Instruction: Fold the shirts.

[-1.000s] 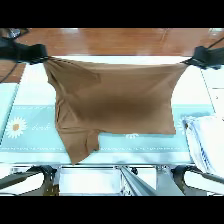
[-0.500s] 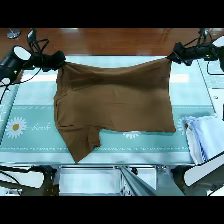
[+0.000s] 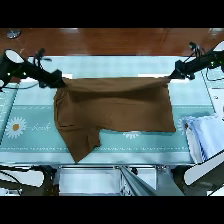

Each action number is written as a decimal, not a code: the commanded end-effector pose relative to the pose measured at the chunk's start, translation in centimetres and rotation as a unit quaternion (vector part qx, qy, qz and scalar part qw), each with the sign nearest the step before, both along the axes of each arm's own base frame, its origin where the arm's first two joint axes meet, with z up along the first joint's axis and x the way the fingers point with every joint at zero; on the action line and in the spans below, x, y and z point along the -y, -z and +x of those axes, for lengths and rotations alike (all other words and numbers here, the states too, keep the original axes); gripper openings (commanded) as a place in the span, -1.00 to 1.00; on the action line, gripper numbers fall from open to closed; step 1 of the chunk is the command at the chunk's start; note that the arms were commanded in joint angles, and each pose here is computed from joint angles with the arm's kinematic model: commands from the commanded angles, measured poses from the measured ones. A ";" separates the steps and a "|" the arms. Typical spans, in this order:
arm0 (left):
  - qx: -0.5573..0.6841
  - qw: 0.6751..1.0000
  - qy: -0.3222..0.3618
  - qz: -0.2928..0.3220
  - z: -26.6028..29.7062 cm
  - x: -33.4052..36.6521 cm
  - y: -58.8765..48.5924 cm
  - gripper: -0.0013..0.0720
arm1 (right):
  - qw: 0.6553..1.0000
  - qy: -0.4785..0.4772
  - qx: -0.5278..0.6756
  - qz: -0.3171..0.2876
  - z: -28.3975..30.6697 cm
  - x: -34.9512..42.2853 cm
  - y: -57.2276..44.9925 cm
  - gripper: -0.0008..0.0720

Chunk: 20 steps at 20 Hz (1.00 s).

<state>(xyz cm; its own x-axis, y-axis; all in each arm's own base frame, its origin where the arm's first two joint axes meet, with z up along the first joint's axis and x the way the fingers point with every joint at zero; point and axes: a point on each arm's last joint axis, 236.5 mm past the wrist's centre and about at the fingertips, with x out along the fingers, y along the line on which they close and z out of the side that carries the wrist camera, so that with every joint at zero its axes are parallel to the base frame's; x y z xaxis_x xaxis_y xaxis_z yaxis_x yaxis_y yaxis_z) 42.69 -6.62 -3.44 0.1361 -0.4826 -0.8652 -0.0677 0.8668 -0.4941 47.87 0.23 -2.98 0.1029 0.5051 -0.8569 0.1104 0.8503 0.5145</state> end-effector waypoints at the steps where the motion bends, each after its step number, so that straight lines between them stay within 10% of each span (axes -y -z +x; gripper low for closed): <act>1: -0.082 0.996 0.031 -0.009 -4.6 0.1 3.1 -0.89 | 0.996 -0.018 -0.082 -0.039 -3.9 0.6 3.5 -0.89; 2: -0.092 0.995 0.032 -0.012 -5.0 0.1 3.3 -0.79 | 0.995 -0.016 -0.091 -0.037 -4.3 0.4 3.7 -0.79; 4: -0.112 0.993 0.046 0.005 -6.0 -0.8 3.0 0.93 | 0.994 -0.017 -0.101 -0.036 -4.7 0.4 2.7 0.73; 12: -0.137 0.984 -0.063 0.097 -13.7 -10.4 1.4 0.96 | 0.991 0.113 -0.012 -0.065 -9.6 8.3 -2.8 0.74; 20: -0.127 0.964 -0.225 -0.066 -22.2 -4.7 6.2 0.96 | 0.983 0.158 0.056 0.068 -16.0 -0.5 -0.3 0.74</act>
<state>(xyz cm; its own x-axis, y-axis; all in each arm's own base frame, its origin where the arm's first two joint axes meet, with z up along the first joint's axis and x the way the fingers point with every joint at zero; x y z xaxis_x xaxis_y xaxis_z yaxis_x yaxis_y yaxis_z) 21.68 0.89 -8.23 0.0500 -0.4607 -0.8862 -0.5039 0.7544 -0.4206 32.84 -1.98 -2.46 0.2815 0.4928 -0.8233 0.3257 0.7580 0.5651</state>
